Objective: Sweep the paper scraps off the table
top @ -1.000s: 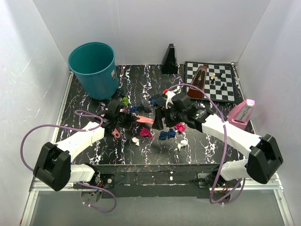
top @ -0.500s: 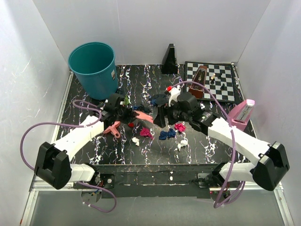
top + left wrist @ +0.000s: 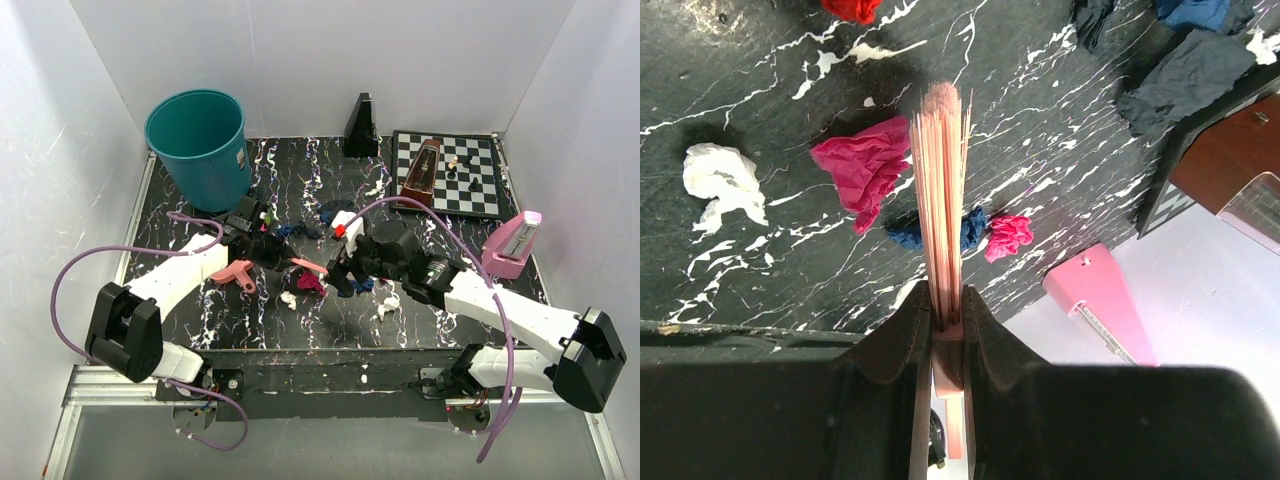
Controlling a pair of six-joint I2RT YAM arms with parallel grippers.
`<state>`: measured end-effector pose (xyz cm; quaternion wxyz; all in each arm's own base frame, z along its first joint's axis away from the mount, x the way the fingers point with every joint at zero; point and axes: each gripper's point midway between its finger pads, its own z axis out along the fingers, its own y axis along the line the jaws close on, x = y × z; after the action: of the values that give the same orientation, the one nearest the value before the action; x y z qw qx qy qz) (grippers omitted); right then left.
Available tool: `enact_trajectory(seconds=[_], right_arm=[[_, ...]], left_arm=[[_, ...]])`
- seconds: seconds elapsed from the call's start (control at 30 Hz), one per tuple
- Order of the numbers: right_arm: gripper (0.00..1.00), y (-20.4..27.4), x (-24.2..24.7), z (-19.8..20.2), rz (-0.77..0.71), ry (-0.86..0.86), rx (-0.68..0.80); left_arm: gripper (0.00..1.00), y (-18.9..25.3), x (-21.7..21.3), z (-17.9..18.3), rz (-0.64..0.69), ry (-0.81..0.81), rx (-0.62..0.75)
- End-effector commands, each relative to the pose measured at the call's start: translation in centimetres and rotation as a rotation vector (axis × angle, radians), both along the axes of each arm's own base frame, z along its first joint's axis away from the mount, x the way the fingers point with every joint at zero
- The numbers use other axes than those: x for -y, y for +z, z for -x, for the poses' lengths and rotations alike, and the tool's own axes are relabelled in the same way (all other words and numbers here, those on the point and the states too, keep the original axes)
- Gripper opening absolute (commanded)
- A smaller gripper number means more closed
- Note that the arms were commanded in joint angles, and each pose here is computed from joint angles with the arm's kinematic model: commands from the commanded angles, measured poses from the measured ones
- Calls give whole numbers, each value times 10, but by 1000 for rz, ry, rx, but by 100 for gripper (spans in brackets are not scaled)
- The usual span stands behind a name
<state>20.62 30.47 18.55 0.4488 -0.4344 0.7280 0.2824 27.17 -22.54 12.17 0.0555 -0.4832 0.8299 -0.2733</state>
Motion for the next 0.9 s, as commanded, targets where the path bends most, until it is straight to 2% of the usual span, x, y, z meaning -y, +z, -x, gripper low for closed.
enact_trajectory(seconds=[0.0,0.07,0.17,0.27,0.53,0.87], right_arm=[[87,24,-21,-9,32,65,177],[82,18,-26,-13,84,55,163],[80,14,-33,-13,127,68,141],[77,9,-38,-9,129,87,133],[57,-4,-37,-3,146,100,96],[54,-25,-34,-5,220,79,98]], left_arm=[[0,16,8,3,63,-32,-9],[0,18,8,3,71,-30,-10],[0,20,7,3,79,-24,-11],[0,20,5,3,101,-20,-12],[0,16,2,4,135,-16,-25],[0,18,3,5,147,-21,-26]])
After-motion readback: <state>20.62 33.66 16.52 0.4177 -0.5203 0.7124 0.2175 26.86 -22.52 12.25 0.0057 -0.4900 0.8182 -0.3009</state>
